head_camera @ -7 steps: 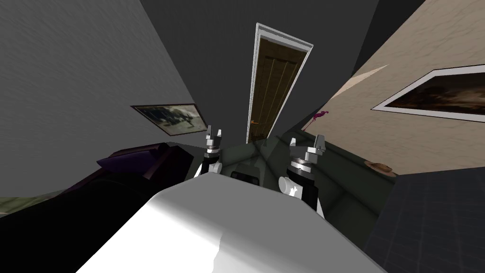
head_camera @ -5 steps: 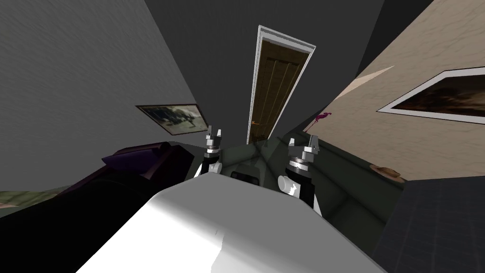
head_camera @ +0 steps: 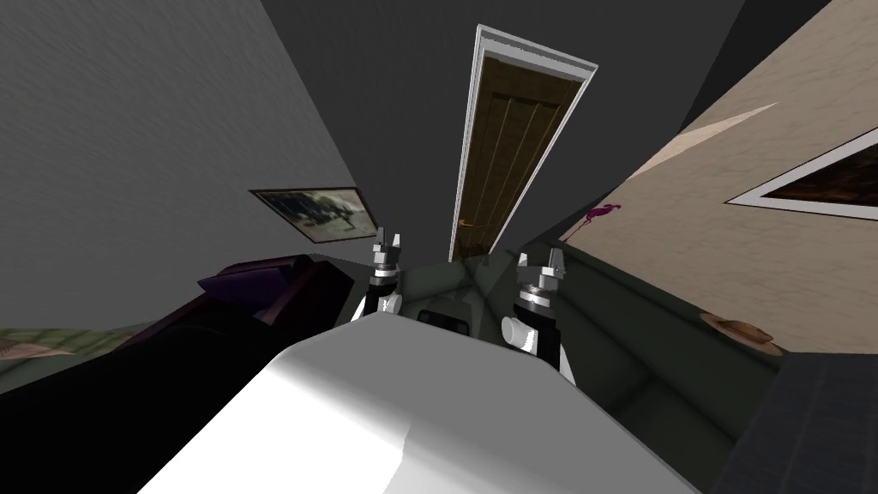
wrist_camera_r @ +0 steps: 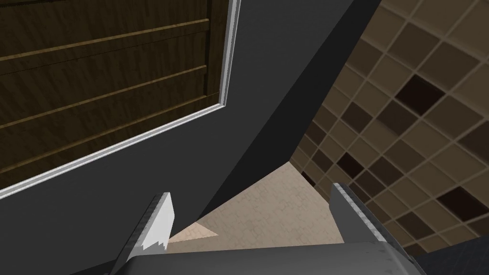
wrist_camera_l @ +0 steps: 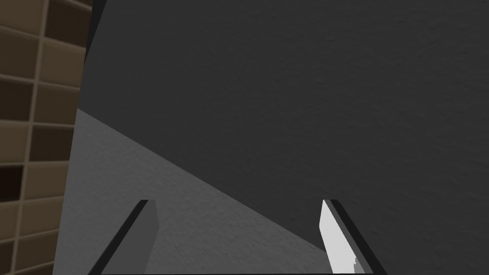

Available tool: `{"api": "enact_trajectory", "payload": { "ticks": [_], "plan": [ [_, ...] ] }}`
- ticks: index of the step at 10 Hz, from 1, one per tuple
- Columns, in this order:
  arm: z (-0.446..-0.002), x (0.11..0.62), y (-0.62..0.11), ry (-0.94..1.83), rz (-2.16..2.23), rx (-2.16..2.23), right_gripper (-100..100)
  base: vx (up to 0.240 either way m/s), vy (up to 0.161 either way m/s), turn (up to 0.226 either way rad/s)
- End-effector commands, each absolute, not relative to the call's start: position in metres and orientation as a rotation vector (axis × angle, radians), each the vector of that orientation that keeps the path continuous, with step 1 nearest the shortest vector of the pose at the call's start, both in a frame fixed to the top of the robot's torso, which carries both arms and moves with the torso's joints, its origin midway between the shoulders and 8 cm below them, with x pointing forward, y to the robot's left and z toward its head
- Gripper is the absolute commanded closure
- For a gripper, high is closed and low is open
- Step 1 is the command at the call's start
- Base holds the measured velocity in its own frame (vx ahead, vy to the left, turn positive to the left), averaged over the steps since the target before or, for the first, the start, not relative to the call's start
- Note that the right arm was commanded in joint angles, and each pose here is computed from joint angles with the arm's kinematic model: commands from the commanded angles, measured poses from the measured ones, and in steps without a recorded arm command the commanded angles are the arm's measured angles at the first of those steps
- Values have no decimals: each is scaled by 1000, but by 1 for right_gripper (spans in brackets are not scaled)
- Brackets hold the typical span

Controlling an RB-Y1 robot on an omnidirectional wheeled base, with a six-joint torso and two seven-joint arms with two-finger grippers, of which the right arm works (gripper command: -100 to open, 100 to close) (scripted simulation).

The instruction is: Pull the door open

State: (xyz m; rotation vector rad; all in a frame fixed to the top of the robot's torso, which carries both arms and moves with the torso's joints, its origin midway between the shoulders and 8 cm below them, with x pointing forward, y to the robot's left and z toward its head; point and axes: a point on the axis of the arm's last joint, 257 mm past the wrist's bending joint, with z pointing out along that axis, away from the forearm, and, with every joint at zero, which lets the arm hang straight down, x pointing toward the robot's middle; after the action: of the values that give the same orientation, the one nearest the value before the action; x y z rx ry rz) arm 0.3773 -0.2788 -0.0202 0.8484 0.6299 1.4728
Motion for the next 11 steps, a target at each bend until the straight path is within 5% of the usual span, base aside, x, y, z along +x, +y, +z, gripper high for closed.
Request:
{"api": "enact_trajectory", "payload": {
  "ticks": [1, 11],
  "plan": [
    [-28, 381, -280, 641, 1470, 856, -100, 62, -23, 78],
    [-92, 413, -291, 712, 1444, 926, -100, 80, -38, 109]
  ]
}}
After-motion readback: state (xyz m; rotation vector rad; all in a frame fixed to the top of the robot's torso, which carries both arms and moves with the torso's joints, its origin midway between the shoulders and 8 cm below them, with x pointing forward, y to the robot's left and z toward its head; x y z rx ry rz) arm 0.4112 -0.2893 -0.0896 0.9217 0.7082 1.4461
